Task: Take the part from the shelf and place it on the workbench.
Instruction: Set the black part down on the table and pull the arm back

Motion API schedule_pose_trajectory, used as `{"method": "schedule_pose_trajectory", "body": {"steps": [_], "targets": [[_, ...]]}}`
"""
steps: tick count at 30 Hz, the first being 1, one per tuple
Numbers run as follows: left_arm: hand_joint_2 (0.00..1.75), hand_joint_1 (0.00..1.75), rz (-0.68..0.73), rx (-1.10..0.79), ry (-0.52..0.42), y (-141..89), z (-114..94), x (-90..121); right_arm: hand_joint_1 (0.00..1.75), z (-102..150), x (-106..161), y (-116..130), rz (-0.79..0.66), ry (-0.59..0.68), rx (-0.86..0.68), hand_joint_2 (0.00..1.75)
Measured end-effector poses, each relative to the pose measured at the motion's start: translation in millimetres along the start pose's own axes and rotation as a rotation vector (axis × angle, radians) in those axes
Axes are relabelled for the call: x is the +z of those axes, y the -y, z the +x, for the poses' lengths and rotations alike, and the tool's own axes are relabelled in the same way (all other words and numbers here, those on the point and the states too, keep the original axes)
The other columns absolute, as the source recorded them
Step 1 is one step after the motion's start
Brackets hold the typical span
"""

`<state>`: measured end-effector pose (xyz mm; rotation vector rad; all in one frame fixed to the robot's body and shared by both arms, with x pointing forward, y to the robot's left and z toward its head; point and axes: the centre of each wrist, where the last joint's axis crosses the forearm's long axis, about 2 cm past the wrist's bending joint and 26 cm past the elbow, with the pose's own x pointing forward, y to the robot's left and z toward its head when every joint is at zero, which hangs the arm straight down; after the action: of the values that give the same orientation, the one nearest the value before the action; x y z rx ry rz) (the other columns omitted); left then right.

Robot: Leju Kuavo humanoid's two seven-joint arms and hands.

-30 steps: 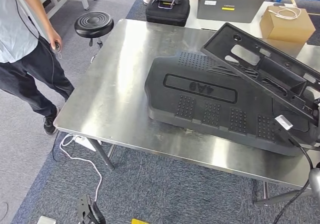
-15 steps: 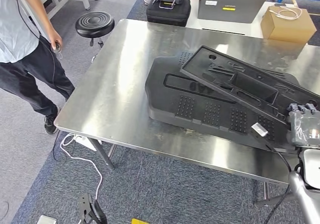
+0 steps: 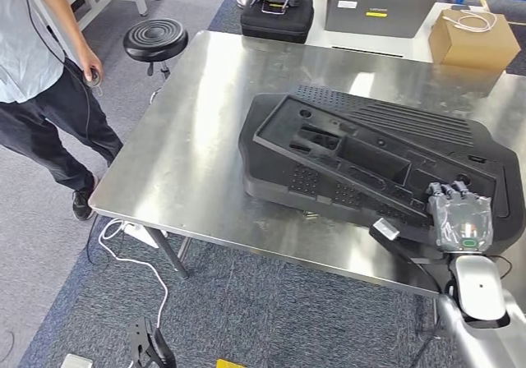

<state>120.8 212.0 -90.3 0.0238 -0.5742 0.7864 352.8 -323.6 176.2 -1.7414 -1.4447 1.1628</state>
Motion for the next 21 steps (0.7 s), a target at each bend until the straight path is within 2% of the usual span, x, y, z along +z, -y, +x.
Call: {"method": "schedule_pose_trajectory", "body": {"steps": [5, 9, 21], "targets": [[0.0, 0.0, 0.003, -0.002, 0.0, 0, 0, 0, 1.75, 21, 6, 2, 0.022, 0.036, -0.015, 1.75], [0.0, 0.0, 0.003, -0.002, -0.004, 0, 0, 0, 1.75, 26, 4, 4, 0.017, 0.04, -0.023, 1.75], [0.0, 0.0, -0.02, -0.019, -0.006, 1, 0, 0, 1.75, 9, -43, 24, -0.042, -0.031, -0.028, 1.75]]}}
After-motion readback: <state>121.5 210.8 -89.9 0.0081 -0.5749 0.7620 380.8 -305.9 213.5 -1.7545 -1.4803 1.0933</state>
